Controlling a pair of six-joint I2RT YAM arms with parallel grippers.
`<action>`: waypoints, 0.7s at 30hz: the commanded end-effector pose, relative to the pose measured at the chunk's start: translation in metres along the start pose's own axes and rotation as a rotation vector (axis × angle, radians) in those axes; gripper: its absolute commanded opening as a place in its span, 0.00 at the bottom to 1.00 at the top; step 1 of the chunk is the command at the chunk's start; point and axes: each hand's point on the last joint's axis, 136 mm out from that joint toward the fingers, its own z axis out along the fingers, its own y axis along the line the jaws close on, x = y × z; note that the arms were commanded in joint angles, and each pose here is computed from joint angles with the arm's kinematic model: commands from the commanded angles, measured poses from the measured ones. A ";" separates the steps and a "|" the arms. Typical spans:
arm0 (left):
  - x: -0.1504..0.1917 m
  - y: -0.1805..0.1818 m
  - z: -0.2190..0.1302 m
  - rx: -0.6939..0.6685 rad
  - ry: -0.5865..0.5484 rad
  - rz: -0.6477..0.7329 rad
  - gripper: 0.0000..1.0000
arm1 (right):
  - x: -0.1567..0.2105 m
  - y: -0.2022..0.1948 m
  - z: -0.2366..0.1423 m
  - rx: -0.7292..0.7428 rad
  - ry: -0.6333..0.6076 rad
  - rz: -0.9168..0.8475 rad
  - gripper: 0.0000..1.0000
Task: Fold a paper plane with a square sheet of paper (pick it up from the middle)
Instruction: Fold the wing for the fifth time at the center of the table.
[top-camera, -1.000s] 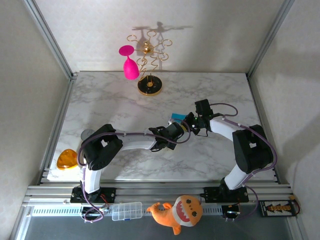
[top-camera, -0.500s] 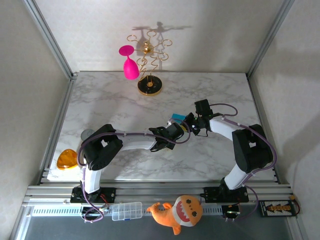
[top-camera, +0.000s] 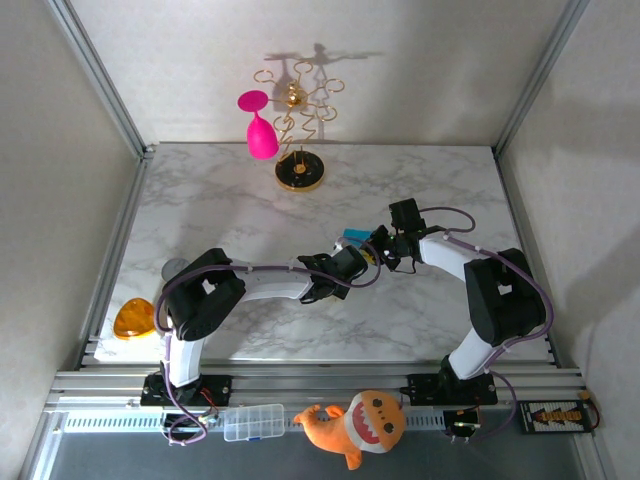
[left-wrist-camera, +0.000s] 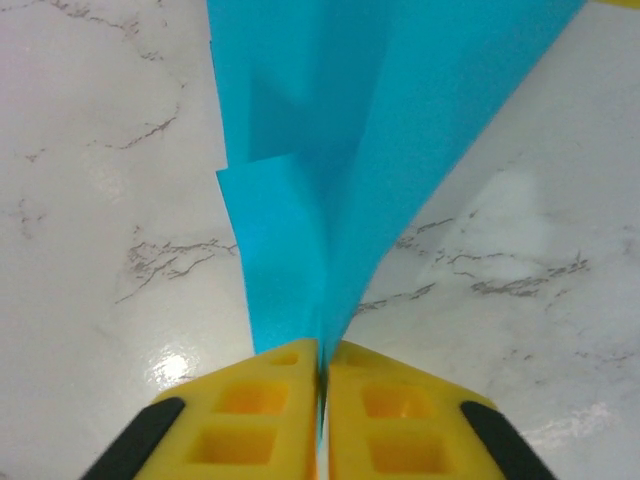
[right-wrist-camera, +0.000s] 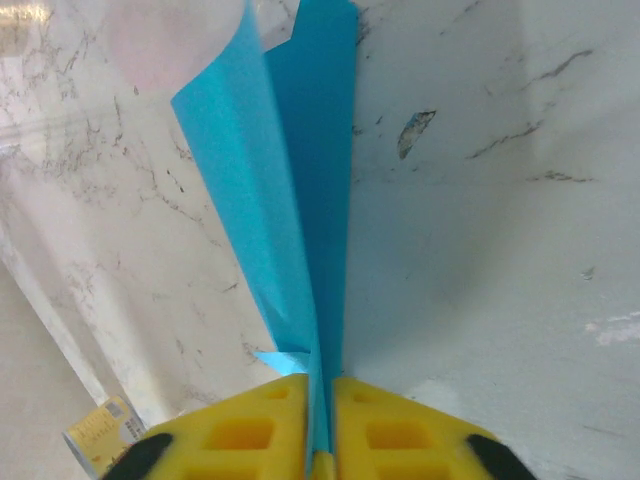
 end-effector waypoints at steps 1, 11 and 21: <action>0.004 0.005 -0.005 -0.018 0.004 0.011 0.05 | -0.005 0.003 -0.001 0.000 -0.004 0.005 0.28; 0.005 -0.002 -0.007 0.137 0.052 -0.045 0.00 | -0.019 0.010 -0.020 0.006 -0.082 -0.028 0.69; 0.000 -0.005 -0.017 0.422 0.144 -0.243 0.00 | -0.026 0.017 -0.032 -0.036 -0.121 -0.085 0.75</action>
